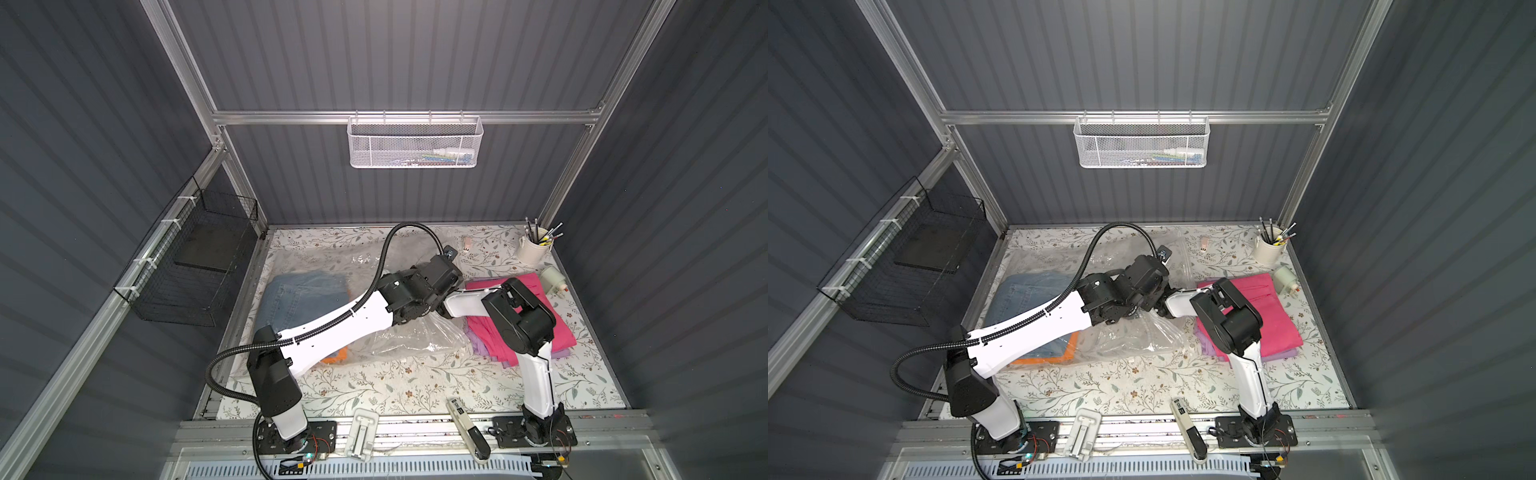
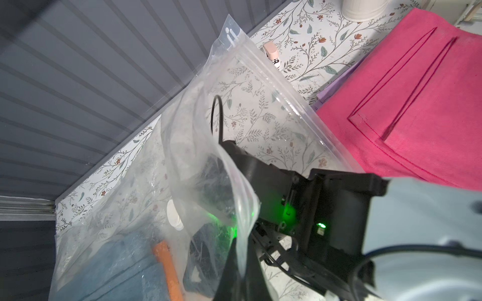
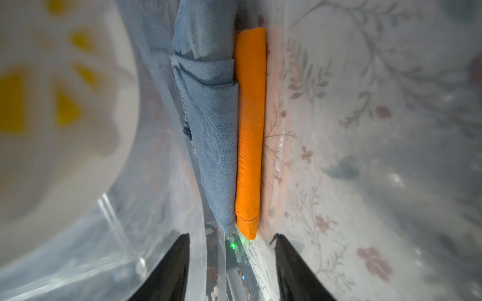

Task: Take the trousers out of the vacuum bag
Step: Move the trousers from the vacuum bag.

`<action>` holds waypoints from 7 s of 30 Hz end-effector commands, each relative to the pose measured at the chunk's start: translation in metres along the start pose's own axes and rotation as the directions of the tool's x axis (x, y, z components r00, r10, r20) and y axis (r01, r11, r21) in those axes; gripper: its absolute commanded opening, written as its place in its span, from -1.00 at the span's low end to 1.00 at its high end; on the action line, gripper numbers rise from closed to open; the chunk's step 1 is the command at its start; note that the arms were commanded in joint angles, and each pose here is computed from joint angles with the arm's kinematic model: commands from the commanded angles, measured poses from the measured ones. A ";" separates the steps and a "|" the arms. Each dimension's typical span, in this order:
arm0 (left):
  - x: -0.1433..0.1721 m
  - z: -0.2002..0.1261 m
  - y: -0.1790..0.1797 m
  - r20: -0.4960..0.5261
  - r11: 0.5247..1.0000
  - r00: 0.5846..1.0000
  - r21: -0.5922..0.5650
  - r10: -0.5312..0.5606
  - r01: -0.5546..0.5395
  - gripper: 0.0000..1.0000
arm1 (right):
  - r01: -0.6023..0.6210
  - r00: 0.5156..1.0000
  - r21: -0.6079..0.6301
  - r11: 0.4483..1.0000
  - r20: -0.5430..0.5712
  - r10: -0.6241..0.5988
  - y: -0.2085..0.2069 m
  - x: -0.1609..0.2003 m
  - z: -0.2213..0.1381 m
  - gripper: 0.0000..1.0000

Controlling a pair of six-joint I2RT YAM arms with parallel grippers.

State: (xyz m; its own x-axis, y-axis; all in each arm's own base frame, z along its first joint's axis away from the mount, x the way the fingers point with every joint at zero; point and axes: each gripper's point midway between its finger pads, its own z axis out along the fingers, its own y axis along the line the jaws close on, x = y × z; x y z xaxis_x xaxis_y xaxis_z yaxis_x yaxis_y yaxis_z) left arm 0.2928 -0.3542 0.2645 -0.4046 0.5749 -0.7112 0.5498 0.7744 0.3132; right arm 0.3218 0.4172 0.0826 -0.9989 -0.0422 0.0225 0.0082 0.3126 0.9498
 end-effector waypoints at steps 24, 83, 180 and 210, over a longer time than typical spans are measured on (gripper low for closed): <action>-0.006 -0.004 -0.007 0.032 1.000 0.999 -0.006 -0.008 0.008 -1.00 | 0.041 0.994 -0.084 0.996 -0.093 -0.049 0.012 0.010 0.072 0.08; 0.001 -0.006 -0.005 0.029 1.000 0.999 -0.010 -0.016 0.016 -1.00 | 0.050 0.998 -0.043 0.998 -0.036 -0.051 -0.008 0.002 0.082 -1.00; 0.012 0.002 -0.002 -0.003 0.999 1.000 -0.048 0.022 -0.022 -1.00 | 0.089 0.928 0.155 0.984 0.346 -0.138 -0.012 -0.016 -0.185 -0.07; 0.009 0.010 -0.018 0.000 0.999 0.999 0.017 0.034 -0.034 -1.00 | 0.036 0.956 0.267 0.963 0.271 -0.111 -0.051 -0.004 -0.160 0.21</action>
State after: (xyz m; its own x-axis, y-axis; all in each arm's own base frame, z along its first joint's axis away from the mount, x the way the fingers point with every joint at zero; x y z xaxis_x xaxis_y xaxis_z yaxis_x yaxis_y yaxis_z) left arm 0.2876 -0.3591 0.2477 -0.4023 0.5857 -0.7036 0.5565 0.7667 0.3201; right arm 0.3309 0.2473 0.0883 -0.9702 0.1799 -0.1621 -0.0366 0.5527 0.8326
